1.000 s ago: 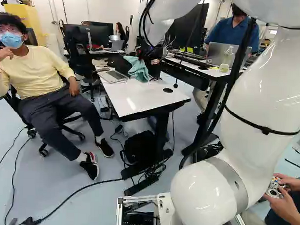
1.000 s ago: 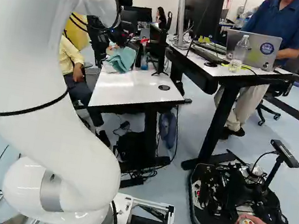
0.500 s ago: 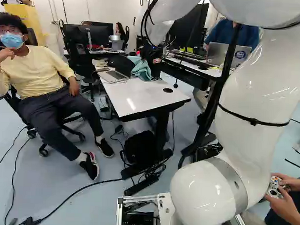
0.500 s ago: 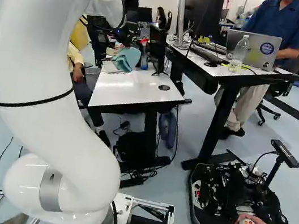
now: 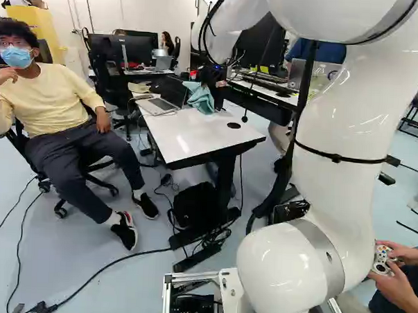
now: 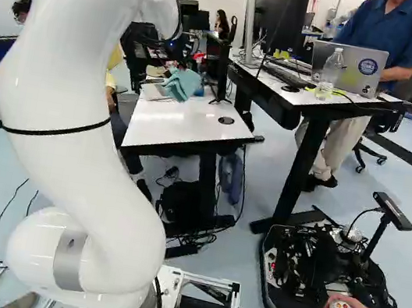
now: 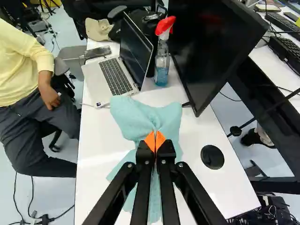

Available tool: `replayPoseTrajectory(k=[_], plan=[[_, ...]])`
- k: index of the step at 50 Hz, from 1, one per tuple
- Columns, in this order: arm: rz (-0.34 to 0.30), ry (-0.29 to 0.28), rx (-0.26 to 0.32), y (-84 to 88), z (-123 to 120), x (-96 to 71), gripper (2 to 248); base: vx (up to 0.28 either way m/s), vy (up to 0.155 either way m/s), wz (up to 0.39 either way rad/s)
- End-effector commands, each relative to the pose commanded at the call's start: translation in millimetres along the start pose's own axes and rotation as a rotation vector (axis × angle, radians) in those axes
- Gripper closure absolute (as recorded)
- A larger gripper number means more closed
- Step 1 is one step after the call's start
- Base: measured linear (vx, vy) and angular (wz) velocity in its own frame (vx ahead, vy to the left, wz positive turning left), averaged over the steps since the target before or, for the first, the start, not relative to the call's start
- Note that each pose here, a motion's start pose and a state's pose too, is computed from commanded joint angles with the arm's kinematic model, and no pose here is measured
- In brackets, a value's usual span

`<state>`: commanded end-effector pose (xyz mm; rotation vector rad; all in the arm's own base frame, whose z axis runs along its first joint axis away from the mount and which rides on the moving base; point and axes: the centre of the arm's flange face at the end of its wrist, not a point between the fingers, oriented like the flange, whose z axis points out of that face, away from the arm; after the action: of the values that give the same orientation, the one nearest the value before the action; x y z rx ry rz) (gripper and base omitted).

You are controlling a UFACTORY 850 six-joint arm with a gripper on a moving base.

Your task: Clean the table with the green towel

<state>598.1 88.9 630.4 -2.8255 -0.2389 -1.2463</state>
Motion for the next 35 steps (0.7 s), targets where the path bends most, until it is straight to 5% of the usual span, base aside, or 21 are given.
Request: replayPoseTrajectory(k=[35], plan=[[0.013, -0.038, -0.013, 12.1, 41.1, 24.9, 225, 0.000, 0.000, 0.000]])
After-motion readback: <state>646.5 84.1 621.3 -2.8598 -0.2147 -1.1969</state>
